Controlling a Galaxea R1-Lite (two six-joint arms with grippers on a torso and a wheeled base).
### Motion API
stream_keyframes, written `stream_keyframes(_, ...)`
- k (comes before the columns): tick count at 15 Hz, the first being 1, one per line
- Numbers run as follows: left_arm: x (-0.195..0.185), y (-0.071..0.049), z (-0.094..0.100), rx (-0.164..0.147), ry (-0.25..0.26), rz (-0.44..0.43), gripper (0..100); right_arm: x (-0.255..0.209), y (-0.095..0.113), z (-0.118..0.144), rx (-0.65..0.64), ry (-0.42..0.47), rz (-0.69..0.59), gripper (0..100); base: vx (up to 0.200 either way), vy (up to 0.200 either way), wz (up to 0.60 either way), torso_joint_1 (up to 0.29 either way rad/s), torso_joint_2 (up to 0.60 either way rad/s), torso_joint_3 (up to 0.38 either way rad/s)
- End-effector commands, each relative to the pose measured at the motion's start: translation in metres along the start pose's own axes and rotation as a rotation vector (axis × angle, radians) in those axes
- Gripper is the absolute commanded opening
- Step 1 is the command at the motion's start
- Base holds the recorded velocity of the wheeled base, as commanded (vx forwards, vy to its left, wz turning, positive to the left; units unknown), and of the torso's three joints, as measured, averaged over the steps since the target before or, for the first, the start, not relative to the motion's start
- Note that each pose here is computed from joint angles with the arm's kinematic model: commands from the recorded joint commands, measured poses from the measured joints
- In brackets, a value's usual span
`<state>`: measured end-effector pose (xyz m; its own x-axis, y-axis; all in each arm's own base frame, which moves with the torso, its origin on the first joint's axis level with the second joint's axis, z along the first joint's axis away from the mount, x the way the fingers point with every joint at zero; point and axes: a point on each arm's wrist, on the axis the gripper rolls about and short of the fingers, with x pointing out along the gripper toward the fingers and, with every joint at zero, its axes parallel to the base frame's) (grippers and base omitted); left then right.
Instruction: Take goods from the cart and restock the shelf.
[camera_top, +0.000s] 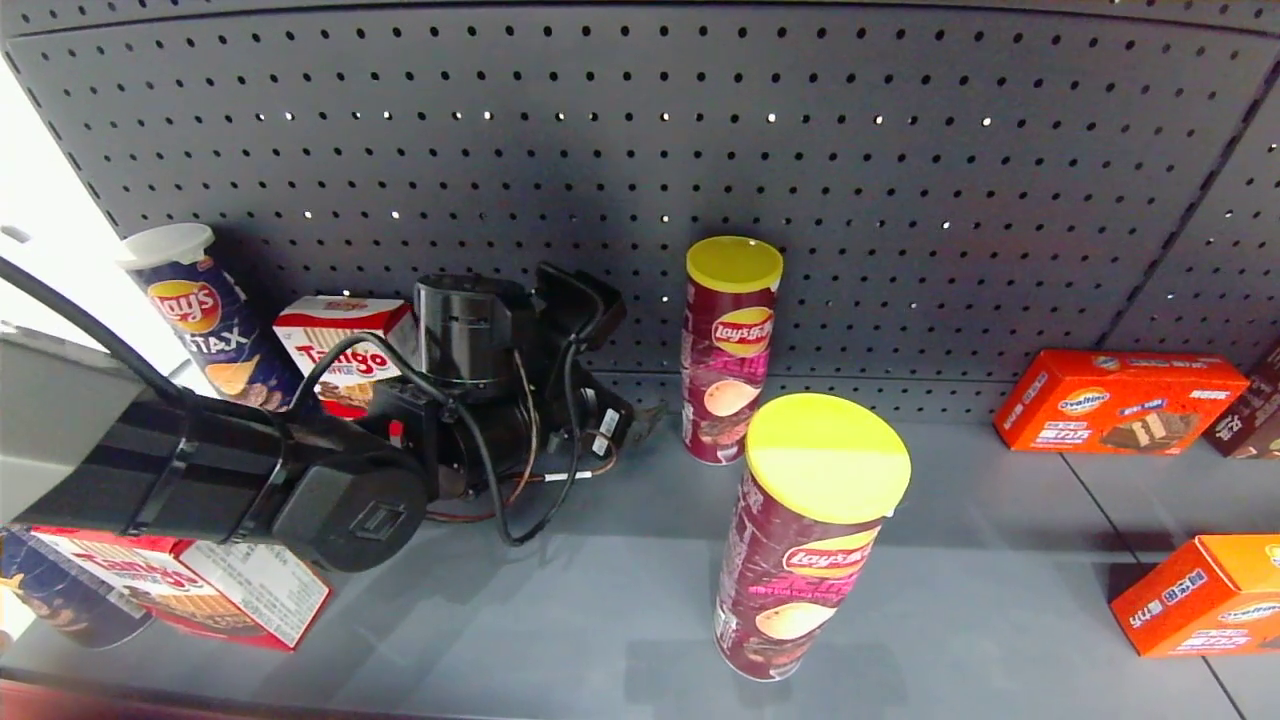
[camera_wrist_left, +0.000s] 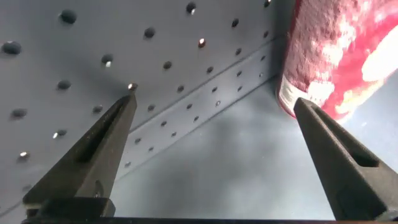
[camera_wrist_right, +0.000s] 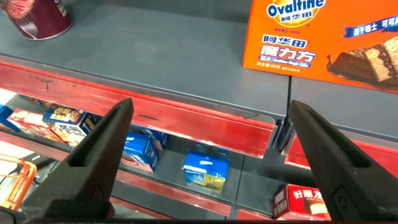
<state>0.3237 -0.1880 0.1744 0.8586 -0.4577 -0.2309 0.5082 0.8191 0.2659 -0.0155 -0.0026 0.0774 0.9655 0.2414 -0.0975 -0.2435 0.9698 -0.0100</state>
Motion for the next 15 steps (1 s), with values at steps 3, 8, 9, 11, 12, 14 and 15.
stream_keyframes(3,-0.006,0.0,0.007,0.001,-0.027,-0.005,100,0.0,0.0,0.0,-0.001,0.002,0.001,100,0.0,0.0,0.0,0.0,0.0,0.0)
stream_keyframes(8,0.003,-0.007,0.015,0.0,-0.054,-0.021,100,0.0,0.0,0.0,-0.001,0.002,0.001,100,0.0,0.0,0.0,0.0,0.0,0.0)
stream_keyframes(9,0.004,-0.007,0.016,0.0,-0.055,-0.021,100,0.0,0.0,0.0,-0.001,0.002,0.001,100,0.0,0.0,0.0,0.0,0.0,0.0)
stream_keyframes(11,0.008,-0.006,0.015,0.0,-0.052,-0.014,100,0.0,0.0,0.0,-0.001,0.002,0.001,100,0.0,0.0,0.0,0.0,0.0,0.0)
stream_keyframes(12,0.008,-0.006,0.015,-0.002,-0.052,-0.011,100,0.0,0.0,0.0,-0.001,0.002,0.001,100,0.0,0.0,0.0,0.0,0.0,0.0)
stream_keyframes(14,0.008,-0.005,0.014,-0.003,-0.051,-0.005,100,0.0,0.0,0.0,-0.001,0.002,0.001,100,0.0,0.0,0.0,0.0,0.0,0.0)
stream_keyframes(15,0.008,-0.004,0.014,-0.005,-0.049,-0.004,100,0.0,0.0,0.0,-0.001,0.002,0.001,100,0.0,0.0,0.0,0.0,0.0,0.0)
